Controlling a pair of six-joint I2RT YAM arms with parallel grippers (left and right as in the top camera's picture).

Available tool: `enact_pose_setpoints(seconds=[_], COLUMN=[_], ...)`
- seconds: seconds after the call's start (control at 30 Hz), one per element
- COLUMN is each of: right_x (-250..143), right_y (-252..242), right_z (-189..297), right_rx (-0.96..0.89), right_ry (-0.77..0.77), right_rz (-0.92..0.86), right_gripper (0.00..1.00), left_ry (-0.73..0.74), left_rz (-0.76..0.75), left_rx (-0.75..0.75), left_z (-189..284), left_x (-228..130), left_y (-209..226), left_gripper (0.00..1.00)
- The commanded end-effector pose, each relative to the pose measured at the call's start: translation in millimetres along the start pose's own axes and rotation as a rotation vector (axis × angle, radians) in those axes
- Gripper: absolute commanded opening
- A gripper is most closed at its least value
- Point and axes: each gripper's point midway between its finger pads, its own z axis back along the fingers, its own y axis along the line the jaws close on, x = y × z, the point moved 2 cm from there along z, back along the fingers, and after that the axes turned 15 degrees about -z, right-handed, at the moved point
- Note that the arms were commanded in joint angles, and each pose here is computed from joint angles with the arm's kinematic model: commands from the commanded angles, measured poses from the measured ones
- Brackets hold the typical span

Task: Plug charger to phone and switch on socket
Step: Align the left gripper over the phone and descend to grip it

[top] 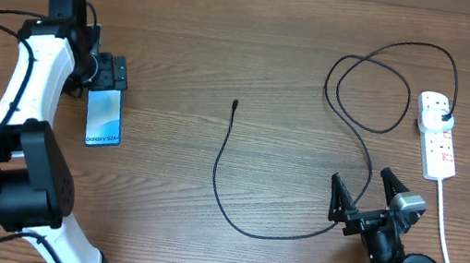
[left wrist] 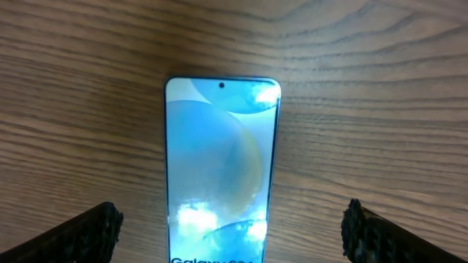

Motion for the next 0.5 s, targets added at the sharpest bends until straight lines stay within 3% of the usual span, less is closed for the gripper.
enact_pose_setpoints(seconds=[0.0,0.47], right_x=[-0.9,-0.9], right_y=[-0.6,-0.6], right_z=[0.2,0.2], right_rx=[0.004,0.004], right_ry=[-0.006,-0.006], right_rz=[0.003,0.004], right_gripper=[1.0,1.0], left_ry=[0.091,0.198], left_rz=[-0.021,-0.027], left_rx=[-0.01,-0.031], left_z=[-31.9,-69.0], left_x=[-12.6,-28.5], left_y=[0.8,-2.2], left_gripper=[0.99,0.96])
